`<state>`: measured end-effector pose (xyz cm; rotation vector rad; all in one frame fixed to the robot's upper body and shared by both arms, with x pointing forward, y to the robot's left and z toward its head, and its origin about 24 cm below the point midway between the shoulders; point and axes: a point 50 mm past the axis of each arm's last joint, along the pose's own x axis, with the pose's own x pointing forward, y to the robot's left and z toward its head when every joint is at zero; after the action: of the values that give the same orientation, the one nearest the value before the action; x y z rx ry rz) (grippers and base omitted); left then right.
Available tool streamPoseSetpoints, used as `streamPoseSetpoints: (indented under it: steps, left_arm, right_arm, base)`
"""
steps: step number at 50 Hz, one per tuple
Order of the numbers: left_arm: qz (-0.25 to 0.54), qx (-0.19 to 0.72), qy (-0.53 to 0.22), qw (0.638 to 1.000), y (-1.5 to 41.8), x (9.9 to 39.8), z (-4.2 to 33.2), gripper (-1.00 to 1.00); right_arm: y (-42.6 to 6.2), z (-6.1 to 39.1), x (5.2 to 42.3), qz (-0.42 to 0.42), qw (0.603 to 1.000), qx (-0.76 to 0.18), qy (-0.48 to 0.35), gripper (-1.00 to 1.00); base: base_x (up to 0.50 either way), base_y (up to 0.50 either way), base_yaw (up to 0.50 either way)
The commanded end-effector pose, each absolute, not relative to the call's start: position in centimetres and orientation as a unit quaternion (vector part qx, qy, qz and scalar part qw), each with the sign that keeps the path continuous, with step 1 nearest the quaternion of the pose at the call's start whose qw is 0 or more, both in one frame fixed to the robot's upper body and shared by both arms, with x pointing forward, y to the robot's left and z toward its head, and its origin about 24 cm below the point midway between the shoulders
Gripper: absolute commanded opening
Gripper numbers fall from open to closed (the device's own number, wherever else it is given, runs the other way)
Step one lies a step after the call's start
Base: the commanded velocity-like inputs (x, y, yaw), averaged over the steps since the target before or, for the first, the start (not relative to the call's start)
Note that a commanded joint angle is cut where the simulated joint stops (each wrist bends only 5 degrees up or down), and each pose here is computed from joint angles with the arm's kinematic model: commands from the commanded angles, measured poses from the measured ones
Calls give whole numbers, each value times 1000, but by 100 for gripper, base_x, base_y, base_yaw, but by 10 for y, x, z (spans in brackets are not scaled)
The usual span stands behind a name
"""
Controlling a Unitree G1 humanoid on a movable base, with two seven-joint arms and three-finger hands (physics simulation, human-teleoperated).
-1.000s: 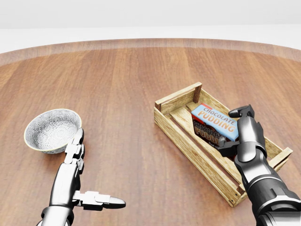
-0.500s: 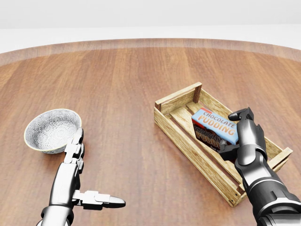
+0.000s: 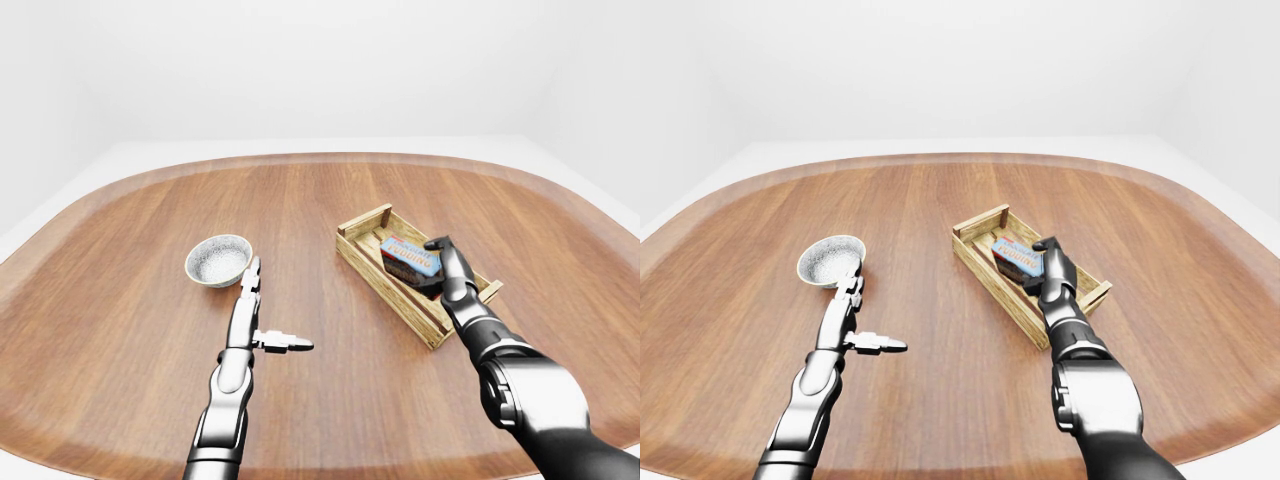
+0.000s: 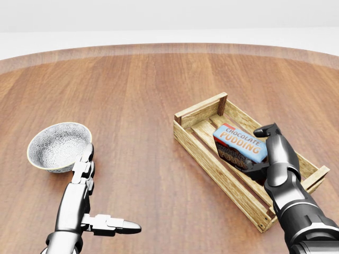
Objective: Pick up the chocolate pudding and put it in the tray.
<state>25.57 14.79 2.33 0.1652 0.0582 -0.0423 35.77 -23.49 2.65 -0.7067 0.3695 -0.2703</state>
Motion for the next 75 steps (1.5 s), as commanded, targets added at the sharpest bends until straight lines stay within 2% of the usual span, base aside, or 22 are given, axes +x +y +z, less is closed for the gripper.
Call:
streamPoseSetpoints:
  steps: [1,2,33,38,51,70,75]
  left_arm:
    - [-19,61,24,998,150,256,28,100]
    - [-19,61,24,998,150,256,28,100]
    - [-20,61,24,998,150,256,26,100]
    - [-20,61,24,998,150,256,26,100]
    - [-20,62,25,998,150,256,27,100]
    - [-20,63,29,997,150,257,24,100]
    - [-20,63,31,997,150,257,25,100]
  right_arm:
    - [-235,28,358,-136,912,-345,175,83]
    - [-235,28,358,-136,912,-345,175,100]
    - [-236,29,358,-147,908,-354,169,100]
    - [-237,32,359,-160,895,-388,152,100]
    - [-246,42,358,-221,878,-408,120,100]
    - [-251,47,359,-207,856,-463,102,100]
    - [-258,58,362,-226,860,-449,90,100]
  base:
    - [0,0,0]
    - [0,0,0]
    - [0,0,0]
    - [0,0,0]
    - [0,0,0]
    - [0,0,0]
    - [0,0,0]
